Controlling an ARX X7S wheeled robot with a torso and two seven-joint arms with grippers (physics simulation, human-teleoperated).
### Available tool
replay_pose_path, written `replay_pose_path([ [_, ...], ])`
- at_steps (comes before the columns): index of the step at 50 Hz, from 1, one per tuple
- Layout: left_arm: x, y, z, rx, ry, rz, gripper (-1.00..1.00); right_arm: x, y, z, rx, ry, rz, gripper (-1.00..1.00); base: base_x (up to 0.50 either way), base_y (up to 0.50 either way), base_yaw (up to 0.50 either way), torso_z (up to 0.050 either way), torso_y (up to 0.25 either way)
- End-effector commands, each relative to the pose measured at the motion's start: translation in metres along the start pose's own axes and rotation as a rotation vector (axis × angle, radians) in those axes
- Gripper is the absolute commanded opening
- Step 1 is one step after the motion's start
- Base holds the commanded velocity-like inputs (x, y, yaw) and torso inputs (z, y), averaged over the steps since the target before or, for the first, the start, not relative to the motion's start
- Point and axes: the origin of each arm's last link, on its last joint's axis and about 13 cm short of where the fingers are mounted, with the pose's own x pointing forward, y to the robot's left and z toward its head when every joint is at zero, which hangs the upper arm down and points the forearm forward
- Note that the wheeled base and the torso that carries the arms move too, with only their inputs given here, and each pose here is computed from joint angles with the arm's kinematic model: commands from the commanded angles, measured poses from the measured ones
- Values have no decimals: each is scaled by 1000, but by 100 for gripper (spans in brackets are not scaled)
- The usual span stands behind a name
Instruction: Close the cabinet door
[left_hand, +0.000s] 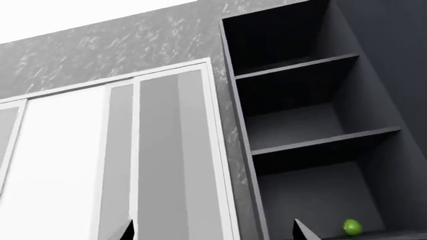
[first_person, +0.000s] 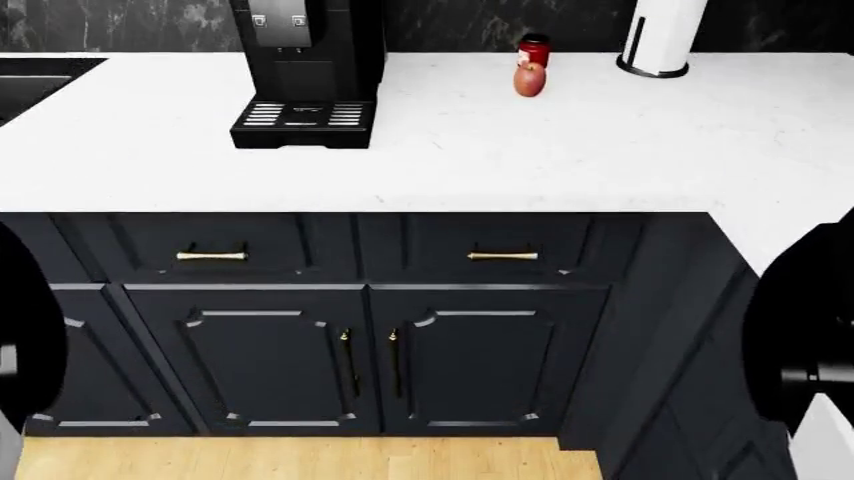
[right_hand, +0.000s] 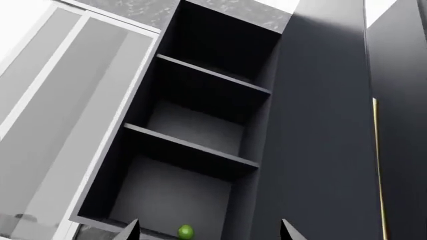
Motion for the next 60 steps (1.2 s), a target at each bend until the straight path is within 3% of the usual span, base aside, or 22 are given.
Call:
replay_pose_path([
  [1,3,1,15,-4,-63,24,100,1,-4,12,16,-25,-2,100,0,0,0,0,0],
  [14,-1,0,12,-17,-49,17,100,-1,-2,13,71,-17,12,100,0,-153,0,0,0],
  [35,-2,-1,12,-21,-41,11,100,-4,-3,13,62,-8,7,100,0,-96,0,0,0],
  [60,-1,-1,16,-14,-54,-7,100,-4,-5,16,74,-15,8,100,490,0,0,0,0],
])
